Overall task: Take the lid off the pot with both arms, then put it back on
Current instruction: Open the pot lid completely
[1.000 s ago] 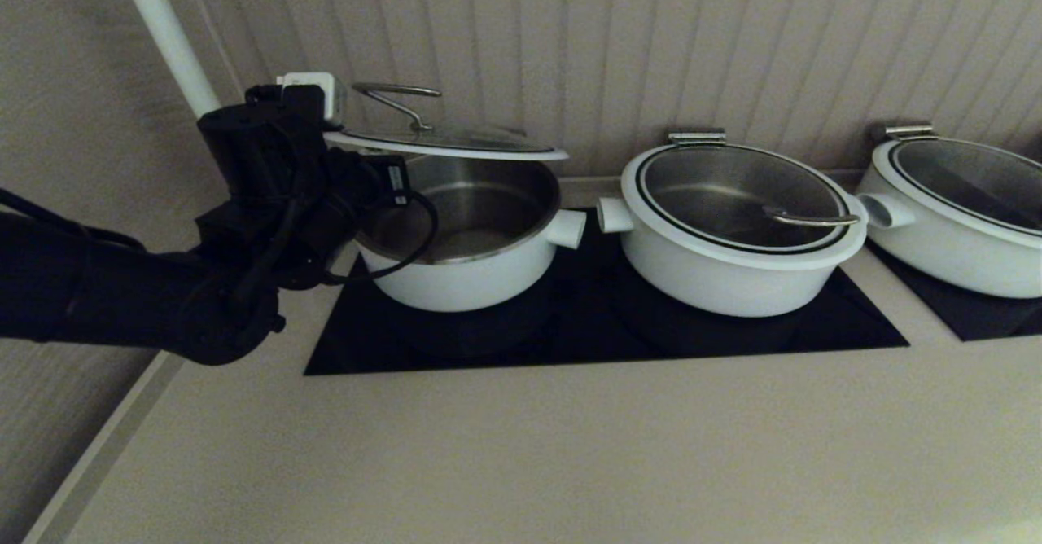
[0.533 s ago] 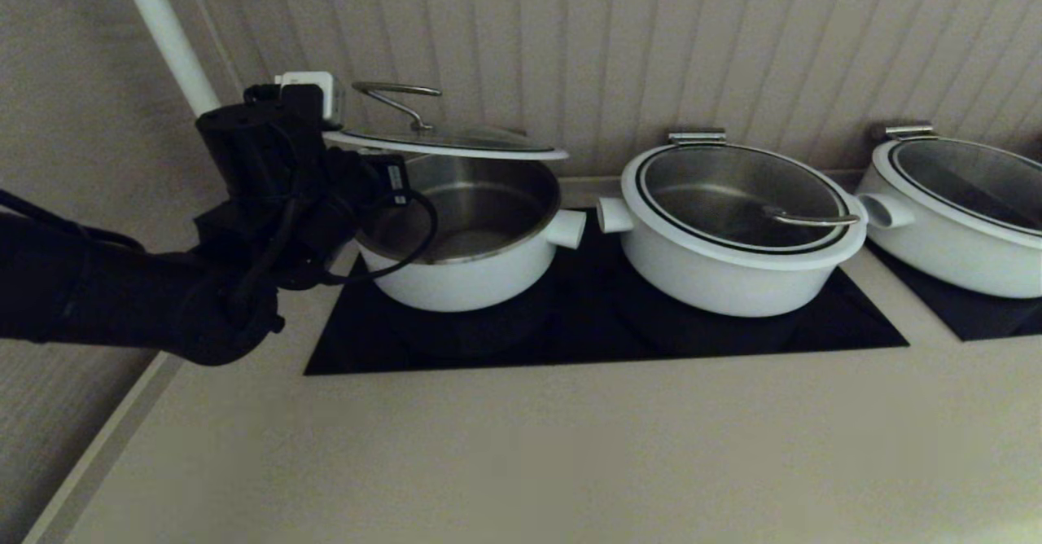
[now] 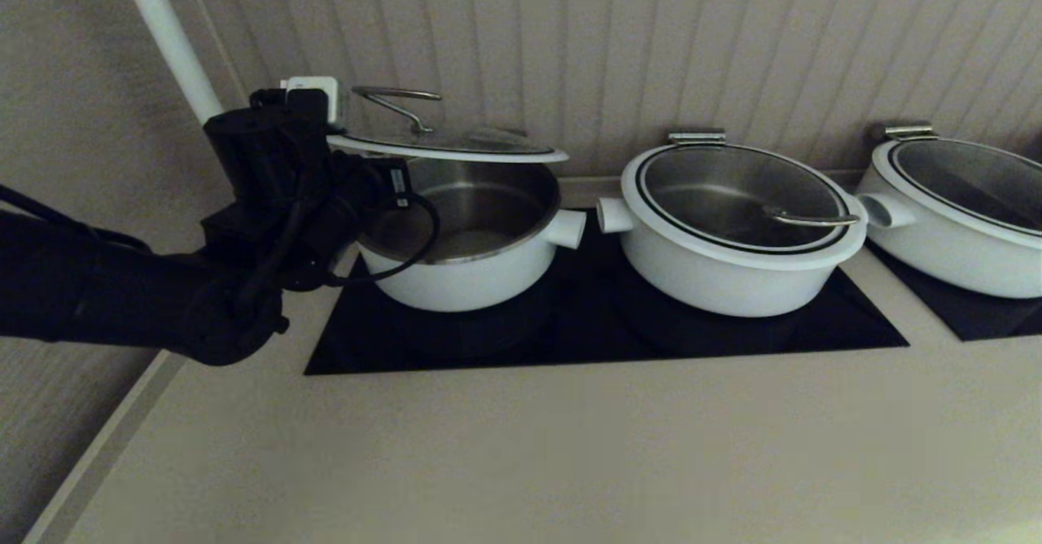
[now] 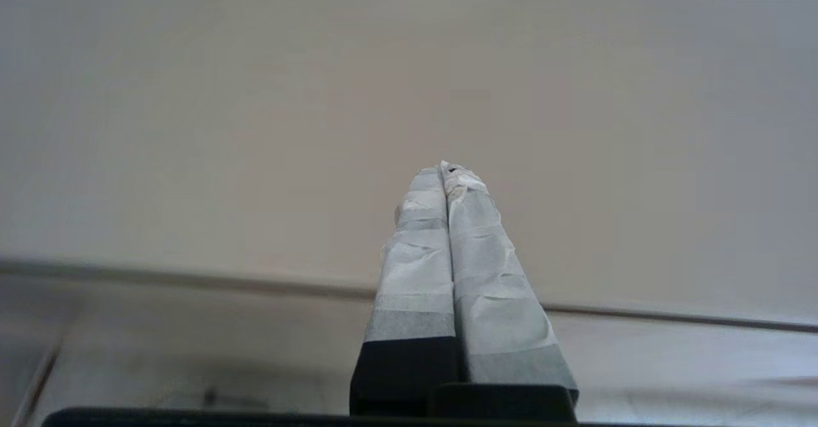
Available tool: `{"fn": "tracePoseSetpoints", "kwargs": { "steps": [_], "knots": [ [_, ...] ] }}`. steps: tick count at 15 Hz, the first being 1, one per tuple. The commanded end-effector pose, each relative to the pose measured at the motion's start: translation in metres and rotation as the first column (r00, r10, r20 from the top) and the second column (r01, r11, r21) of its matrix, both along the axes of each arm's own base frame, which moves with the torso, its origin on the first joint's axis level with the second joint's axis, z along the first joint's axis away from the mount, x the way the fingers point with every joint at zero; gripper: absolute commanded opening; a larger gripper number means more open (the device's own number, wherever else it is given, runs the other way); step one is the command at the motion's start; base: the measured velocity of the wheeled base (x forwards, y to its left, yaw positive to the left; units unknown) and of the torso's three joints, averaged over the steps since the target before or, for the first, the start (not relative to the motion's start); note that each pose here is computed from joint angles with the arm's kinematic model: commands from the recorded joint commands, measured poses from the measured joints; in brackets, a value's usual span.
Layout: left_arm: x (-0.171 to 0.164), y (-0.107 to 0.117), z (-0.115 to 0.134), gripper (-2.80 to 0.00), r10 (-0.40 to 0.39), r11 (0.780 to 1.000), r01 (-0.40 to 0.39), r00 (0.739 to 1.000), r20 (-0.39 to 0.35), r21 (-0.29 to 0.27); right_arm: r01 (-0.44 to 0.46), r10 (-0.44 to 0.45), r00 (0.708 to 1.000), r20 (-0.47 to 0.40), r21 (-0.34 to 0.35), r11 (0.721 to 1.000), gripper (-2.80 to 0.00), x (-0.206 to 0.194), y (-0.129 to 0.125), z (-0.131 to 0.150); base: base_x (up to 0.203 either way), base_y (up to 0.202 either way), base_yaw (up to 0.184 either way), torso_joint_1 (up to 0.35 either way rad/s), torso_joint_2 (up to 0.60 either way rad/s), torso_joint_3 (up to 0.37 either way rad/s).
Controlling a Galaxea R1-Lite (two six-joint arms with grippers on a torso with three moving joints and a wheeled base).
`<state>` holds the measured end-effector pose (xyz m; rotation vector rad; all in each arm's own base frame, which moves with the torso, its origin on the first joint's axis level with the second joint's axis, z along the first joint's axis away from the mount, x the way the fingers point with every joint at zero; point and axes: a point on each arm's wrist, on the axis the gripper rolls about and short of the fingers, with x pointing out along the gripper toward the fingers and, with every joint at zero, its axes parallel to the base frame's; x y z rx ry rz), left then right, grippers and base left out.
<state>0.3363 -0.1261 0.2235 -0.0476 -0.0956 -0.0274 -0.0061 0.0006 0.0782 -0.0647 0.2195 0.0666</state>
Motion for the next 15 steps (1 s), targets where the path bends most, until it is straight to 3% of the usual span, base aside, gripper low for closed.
{"fn": "tracePoseSetpoints", "kwargs": {
  "steps": [1,4,15],
  "knots": [
    [0.001,0.0,0.0,-2.8,0.002,1.0,-0.002,1.0,0.003,-0.001,0.019,-0.02,0.988,0.151,0.005,1.0,-2.8,-0.012,0.0,-0.002,0.0,0.0,0.0,0.0,0.0,0.0],
    [0.001,0.0,0.001,-2.8,0.002,1.0,-0.002,1.0,0.006,-0.004,0.022,-0.023,0.976,0.216,0.008,1.0,-2.8,-0.017,0.0,-0.003,0.0,0.0,0.0,0.0,0.0,0.0],
    [0.001,0.0,0.026,-2.8,0.002,0.999,0.001,0.996,0.086,-0.034,0.024,-0.025,0.976,0.216,0.009,1.0,-2.8,-0.017,0.0,-0.003,0.0,0.0,0.0,0.0,0.0,0.0]
  ]
}}
